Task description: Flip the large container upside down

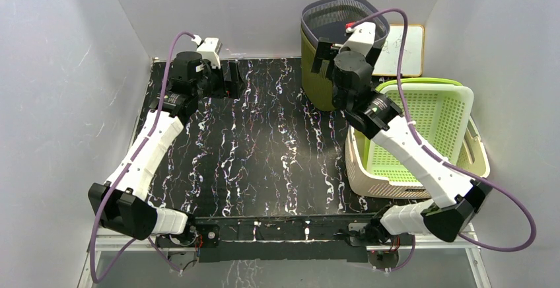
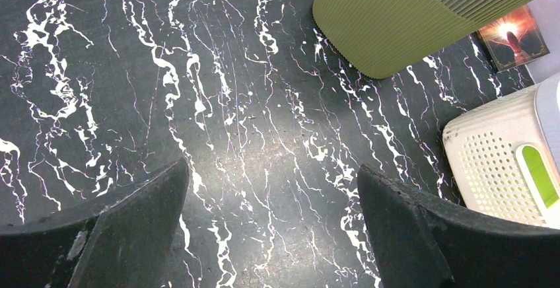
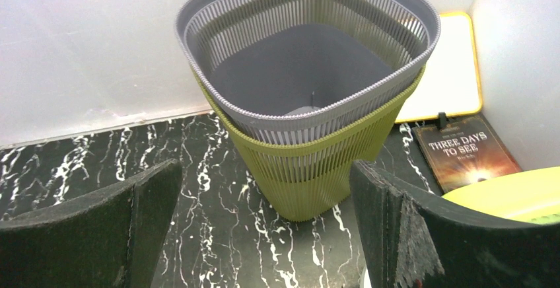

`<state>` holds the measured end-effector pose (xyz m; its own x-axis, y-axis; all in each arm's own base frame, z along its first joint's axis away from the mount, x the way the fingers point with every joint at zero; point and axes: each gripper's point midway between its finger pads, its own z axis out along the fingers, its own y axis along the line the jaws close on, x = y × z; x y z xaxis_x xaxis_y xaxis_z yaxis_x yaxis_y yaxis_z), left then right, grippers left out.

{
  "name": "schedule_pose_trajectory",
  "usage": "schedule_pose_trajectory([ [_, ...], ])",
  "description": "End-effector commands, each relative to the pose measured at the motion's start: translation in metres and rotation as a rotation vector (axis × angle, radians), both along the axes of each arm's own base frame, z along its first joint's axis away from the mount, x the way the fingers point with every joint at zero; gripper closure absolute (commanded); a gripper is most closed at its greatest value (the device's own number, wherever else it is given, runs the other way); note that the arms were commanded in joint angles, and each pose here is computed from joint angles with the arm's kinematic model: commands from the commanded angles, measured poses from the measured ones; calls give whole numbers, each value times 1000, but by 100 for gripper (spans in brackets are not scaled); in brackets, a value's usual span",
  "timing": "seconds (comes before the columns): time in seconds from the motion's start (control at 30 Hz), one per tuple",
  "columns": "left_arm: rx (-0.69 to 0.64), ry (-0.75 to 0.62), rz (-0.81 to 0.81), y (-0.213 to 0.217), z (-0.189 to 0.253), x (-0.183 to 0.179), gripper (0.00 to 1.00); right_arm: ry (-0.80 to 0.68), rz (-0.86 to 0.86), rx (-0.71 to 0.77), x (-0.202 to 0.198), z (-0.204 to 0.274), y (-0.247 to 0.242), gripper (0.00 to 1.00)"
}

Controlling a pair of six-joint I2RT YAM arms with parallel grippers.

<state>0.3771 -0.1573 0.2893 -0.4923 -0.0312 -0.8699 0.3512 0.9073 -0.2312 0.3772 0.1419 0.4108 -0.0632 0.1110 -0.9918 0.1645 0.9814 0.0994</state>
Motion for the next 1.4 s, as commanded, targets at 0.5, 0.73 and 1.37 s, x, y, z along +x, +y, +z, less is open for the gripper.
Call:
schedule_pose_trajectory([
  [0.5,-12,-25,-61,-4,14,-15,1,-54,67,22,75,59,-44,2],
  [0.73,18,-15,-76,-2,5,-18,2,127,-91,56,111,-2,-97,11],
  [1.37,53,39,-136,-6,-25,-22,2,146,-270,86,126,-23,-167,19],
])
